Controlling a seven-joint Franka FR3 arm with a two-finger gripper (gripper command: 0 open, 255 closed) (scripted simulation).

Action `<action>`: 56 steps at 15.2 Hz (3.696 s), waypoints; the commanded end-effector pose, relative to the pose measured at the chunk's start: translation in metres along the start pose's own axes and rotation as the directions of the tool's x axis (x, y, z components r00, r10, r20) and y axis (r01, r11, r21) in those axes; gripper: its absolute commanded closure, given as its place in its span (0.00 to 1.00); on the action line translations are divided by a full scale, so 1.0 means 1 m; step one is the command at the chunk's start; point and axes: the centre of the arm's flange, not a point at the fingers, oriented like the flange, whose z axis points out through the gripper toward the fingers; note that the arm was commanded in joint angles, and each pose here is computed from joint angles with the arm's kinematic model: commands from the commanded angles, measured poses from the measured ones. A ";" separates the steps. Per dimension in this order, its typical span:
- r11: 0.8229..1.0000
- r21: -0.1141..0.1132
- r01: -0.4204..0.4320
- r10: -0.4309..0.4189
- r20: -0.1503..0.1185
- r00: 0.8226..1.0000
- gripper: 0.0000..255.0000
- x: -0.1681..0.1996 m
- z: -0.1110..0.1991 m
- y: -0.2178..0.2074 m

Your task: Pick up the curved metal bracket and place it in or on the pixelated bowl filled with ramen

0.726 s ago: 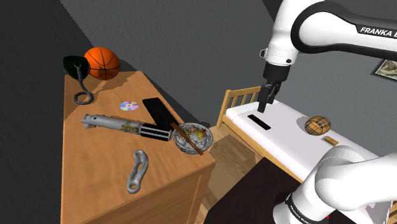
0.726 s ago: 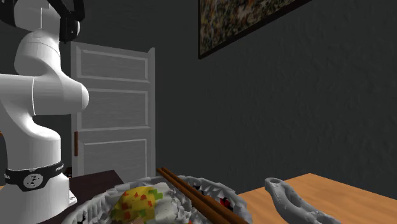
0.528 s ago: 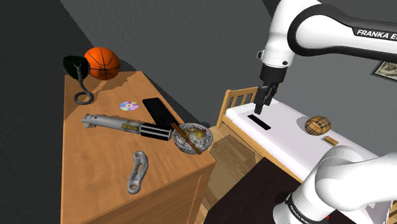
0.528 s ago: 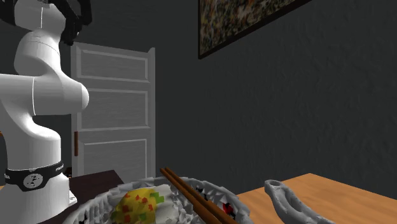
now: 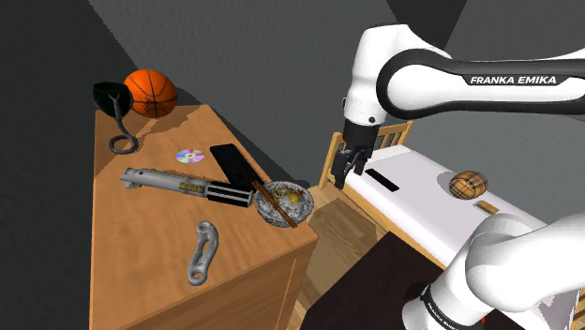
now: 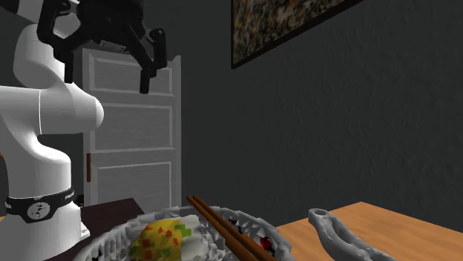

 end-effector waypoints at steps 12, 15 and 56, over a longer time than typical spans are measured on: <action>0.998 0.009 -0.065 0.066 -0.042 0.997 0.00 0.089 0.073 -0.119; 0.997 0.012 -0.080 0.081 -0.051 0.995 0.00 0.111 0.090 -0.146; 0.988 0.025 -0.153 0.154 -0.095 0.983 1.00 0.231 0.210 -0.275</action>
